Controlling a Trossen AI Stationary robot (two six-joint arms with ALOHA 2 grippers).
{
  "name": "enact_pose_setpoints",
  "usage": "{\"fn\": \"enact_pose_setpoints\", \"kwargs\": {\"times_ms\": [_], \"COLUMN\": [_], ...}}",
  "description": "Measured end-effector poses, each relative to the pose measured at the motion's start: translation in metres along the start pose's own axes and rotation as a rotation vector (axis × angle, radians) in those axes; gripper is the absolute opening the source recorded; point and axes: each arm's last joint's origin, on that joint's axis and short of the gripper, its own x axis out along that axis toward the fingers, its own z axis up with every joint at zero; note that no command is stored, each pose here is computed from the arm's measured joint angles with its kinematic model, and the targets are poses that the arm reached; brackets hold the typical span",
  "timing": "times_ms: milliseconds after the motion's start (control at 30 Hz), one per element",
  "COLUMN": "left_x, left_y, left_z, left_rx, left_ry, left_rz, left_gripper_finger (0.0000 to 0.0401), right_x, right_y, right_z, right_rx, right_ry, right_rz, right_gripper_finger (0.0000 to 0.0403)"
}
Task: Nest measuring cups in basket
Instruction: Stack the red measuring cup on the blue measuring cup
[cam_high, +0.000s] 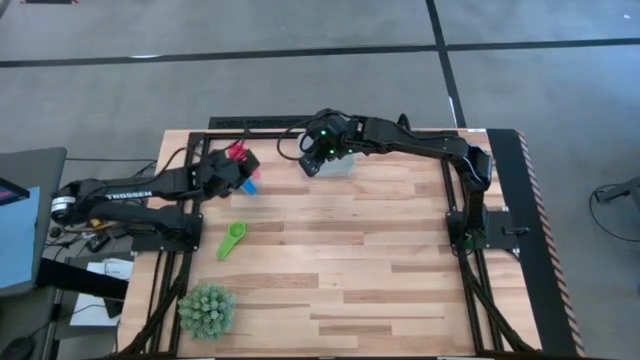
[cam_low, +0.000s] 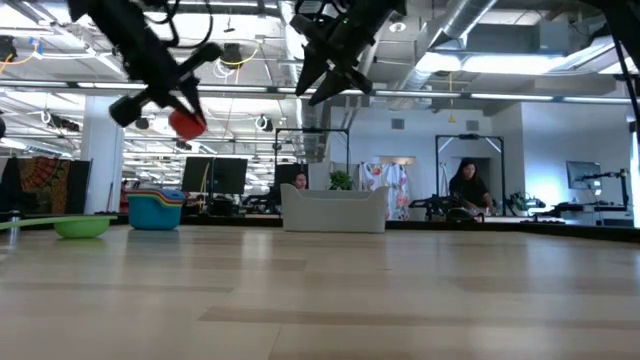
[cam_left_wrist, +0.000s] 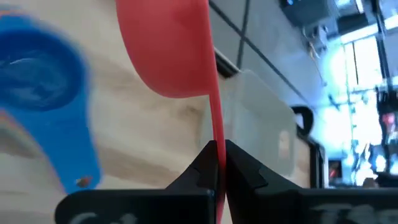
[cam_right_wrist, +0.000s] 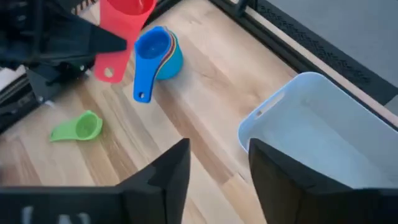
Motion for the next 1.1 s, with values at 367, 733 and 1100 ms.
{"fn": "enact_pose_setpoints", "kwargs": {"times_ms": [367,733,1100], "left_x": [0.002,0.008,0.011], "left_y": [0.073,0.112,0.121], "left_z": [-0.001,-0.008,-0.010], "left_rx": [-0.324,-0.396,-0.402], "left_ry": [-0.060,-0.030,-0.020], "left_rz": [-0.176,-0.237,-0.217], "left_gripper_finger": [0.0000,0.0000,0.0001], "right_x": [0.000,0.001,0.001], "right_y": [-0.003,-0.014,-0.013], "right_z": [0.001,0.004,0.003], "right_rx": [-0.113,-0.126,-0.130], "right_ry": [0.004,0.010,0.015], "right_rz": [-0.008,-0.029,-0.027], "right_gripper_finger": [0.0206,0.0189,0.0193]}}
